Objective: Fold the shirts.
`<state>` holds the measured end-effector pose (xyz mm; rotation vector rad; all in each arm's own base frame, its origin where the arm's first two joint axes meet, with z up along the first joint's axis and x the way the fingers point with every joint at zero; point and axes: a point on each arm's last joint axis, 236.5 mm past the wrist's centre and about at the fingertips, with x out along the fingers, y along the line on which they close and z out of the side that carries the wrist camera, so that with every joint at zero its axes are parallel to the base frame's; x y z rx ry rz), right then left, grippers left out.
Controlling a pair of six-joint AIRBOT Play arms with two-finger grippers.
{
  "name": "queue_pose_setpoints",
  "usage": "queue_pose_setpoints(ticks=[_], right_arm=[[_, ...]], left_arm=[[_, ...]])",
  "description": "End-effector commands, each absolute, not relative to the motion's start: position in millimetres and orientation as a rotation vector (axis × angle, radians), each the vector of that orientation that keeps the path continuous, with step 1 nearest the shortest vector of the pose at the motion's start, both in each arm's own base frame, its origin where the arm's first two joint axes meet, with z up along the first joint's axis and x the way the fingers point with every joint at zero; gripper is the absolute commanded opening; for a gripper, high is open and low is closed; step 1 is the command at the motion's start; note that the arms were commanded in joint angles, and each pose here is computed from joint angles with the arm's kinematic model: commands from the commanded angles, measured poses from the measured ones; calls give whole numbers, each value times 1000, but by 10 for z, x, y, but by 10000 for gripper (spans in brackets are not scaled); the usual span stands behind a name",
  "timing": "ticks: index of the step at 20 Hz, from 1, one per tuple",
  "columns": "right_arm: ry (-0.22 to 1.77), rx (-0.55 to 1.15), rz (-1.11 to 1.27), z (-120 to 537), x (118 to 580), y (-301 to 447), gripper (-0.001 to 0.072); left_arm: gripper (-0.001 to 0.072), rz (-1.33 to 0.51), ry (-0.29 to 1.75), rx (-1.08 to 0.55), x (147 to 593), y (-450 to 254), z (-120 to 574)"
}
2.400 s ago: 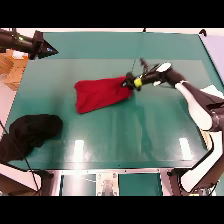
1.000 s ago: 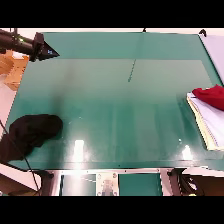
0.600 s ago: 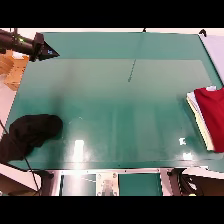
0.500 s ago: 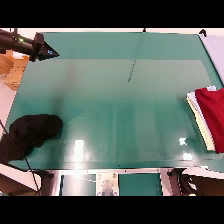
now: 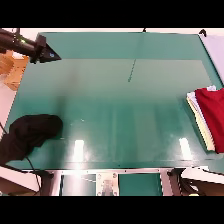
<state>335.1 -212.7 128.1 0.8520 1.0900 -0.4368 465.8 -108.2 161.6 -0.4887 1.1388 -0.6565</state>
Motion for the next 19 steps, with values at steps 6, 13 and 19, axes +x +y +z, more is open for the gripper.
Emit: queue_pose_setpoints(ticks=[6,13,19], right_arm=[[1257,447,130,641,3201,476,16],[1294,353,291,128,2426,1145,17],[1332,341,311,107,2329,1187,17]], left_arm=[[28,-590,1215,-345,3308,-1753,1098],[30,-567,1266,-373,2347,-1674,661],[30,-566,1254,-379,2375,-1680,672]])
